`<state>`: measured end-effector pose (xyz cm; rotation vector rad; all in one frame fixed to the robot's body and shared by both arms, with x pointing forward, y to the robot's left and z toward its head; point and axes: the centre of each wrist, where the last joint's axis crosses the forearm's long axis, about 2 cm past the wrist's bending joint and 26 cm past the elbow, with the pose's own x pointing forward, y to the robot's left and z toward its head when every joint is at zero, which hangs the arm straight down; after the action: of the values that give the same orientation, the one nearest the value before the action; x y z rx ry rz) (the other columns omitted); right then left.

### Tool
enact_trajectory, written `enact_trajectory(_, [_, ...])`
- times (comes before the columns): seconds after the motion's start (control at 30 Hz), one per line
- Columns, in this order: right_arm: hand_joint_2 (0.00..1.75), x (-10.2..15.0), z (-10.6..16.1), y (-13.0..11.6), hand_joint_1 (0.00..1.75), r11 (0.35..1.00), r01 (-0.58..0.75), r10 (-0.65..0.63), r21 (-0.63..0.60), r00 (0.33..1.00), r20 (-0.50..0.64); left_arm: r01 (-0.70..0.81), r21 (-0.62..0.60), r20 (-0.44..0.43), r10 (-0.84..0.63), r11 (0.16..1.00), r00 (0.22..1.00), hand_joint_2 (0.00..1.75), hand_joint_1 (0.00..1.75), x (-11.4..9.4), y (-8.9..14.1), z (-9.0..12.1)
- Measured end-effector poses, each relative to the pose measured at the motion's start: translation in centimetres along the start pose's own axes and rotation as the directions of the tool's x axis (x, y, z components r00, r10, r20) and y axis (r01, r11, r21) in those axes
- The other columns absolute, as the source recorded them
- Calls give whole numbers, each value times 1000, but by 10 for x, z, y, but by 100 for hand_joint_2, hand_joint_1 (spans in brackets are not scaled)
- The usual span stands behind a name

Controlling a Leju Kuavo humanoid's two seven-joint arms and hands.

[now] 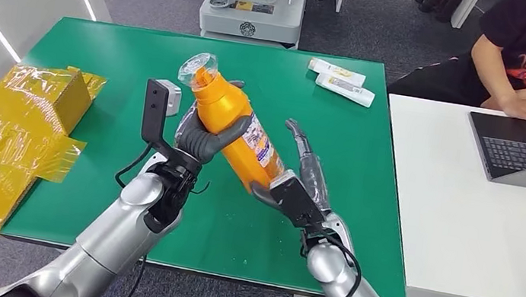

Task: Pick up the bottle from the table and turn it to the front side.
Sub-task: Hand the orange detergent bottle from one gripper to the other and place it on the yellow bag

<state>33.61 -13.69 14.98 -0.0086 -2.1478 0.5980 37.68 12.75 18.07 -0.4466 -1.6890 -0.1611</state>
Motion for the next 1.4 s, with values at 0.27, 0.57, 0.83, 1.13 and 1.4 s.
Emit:
enact_trajectory(0.27, [175,12,1,-7,0,997,30,-28,-68,999,42,21,18,-21,-20,1000,1000,175,175,-8,9,8])
enact_trajectory(0.57, [175,62,28,6,0,967,194,-165,-162,970,179,109,63,-3,-109,992,994,175,175,-9,24,16])
enact_trajectory(0.83, [175,94,47,11,0,947,265,-211,-181,938,274,170,106,19,-173,980,985,175,175,-6,40,23])
enact_trajectory(1.13, [175,107,55,11,0,944,280,-221,-174,929,296,320,152,56,-332,935,942,175,175,5,64,28])
enact_trajectory(1.4, [175,112,65,12,0,938,298,-237,-175,923,302,617,189,34,-633,764,773,175,175,32,120,33])
